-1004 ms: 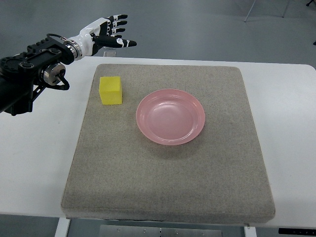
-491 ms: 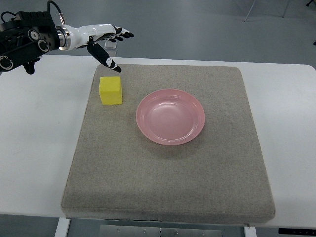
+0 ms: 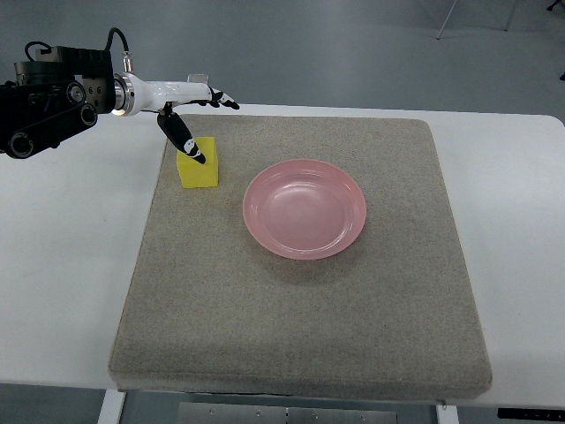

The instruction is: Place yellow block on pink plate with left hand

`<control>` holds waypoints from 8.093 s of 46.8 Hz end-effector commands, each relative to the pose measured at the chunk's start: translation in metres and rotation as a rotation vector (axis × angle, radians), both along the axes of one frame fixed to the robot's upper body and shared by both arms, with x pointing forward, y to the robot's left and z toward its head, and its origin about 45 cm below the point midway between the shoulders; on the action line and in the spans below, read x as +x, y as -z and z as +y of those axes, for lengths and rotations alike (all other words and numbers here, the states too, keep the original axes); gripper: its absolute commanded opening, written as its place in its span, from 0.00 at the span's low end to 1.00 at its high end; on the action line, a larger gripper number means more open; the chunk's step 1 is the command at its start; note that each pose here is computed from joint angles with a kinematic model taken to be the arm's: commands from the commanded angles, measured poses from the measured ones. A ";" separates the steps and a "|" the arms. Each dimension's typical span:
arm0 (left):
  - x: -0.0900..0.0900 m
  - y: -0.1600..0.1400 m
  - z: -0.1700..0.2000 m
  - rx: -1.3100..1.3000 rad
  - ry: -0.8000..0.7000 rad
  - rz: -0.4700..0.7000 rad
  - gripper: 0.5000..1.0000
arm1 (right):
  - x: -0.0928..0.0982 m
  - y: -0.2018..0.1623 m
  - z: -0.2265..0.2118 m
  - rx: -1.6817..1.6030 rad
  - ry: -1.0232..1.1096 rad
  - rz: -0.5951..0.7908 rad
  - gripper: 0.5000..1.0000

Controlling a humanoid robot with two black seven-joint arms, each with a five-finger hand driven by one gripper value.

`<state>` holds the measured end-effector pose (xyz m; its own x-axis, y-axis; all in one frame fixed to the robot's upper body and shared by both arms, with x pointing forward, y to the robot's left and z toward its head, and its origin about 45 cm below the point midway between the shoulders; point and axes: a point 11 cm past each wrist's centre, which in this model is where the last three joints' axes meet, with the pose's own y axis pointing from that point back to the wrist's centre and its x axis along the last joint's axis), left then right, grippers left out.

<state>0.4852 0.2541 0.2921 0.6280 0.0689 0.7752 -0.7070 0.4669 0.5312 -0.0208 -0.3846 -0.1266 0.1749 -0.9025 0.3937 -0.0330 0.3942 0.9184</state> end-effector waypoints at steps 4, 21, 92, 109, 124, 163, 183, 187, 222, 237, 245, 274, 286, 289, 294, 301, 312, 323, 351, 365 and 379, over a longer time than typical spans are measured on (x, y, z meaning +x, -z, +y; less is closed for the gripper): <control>-0.003 0.007 0.004 0.024 0.007 0.015 0.95 | -0.001 0.000 0.000 0.000 0.000 0.002 0.85; -0.008 0.023 0.011 0.027 -0.009 0.043 0.97 | 0.000 0.000 0.000 0.000 0.000 0.000 0.85; 0.013 -0.001 0.031 0.043 -0.084 -0.083 0.00 | 0.000 0.000 0.000 0.000 0.000 -0.001 0.85; 0.024 -0.044 0.004 -0.014 -0.045 -0.165 0.00 | 0.000 0.000 0.000 0.000 0.000 -0.001 0.85; -0.002 -0.065 -0.080 -0.130 0.166 -0.162 0.00 | 0.000 0.000 0.000 0.000 0.000 0.000 0.85; -0.042 -0.009 -0.144 -0.071 0.364 0.006 0.00 | 0.000 0.000 0.000 0.000 0.000 -0.001 0.85; -0.041 0.007 -0.138 0.014 0.377 -0.010 0.00 | 0.000 0.000 0.000 0.000 0.000 -0.001 0.85; -0.041 0.012 -0.137 0.052 0.394 -0.024 0.00 | -0.001 0.000 0.000 0.000 0.000 0.000 0.85; -0.038 0.025 -0.141 0.120 0.418 -0.053 0.00 | -0.001 0.000 0.000 0.000 0.000 0.000 0.85; -0.039 0.028 -0.142 0.115 0.418 -0.048 0.00 | 0.000 0.000 0.000 0.000 0.000 0.000 0.85; -0.040 0.025 -0.145 0.084 0.417 -0.043 0.31 | 0.000 0.000 0.000 0.000 0.000 -0.001 0.85; -0.038 0.026 -0.141 0.064 0.398 -0.066 0.90 | 0.000 0.000 0.000 0.000 -0.001 0.001 0.85; -0.023 0.019 -0.118 0.075 0.329 -0.093 0.91 | 0.000 0.000 0.000 0.000 0.000 0.000 0.85; -0.010 0.015 -0.103 0.085 0.273 -0.128 0.91 | 0.000 0.000 0.000 0.000 0.000 0.000 0.85; 0.011 0.004 -0.079 0.073 0.166 -0.187 0.92 | 0.000 0.000 0.000 0.000 -0.001 0.001 0.85; 0.027 0.010 -0.044 0.020 0.013 -0.202 0.92 | 0.000 0.000 0.000 0.000 0.000 -0.001 0.85; 0.038 0.014 -0.004 -0.026 -0.149 -0.223 0.92 | 0.000 0.000 0.000 0.000 0.000 -0.001 0.85; 0.048 0.025 0.018 -0.130 -0.350 -0.293 0.92 | 0.000 0.000 0.000 0.000 0.000 0.000 0.85; 0.045 0.043 0.070 -0.718 -0.935 -0.135 0.90 | 0.000 0.000 0.000 0.000 0.000 0.000 0.85; 0.038 0.057 0.065 -1.112 -0.944 0.001 0.92 | 0.000 0.000 0.000 0.000 0.000 -0.001 0.85; 0.033 0.062 0.079 -1.401 -1.051 0.028 0.92 | 0.000 0.000 0.000 0.000 0.000 -0.001 0.85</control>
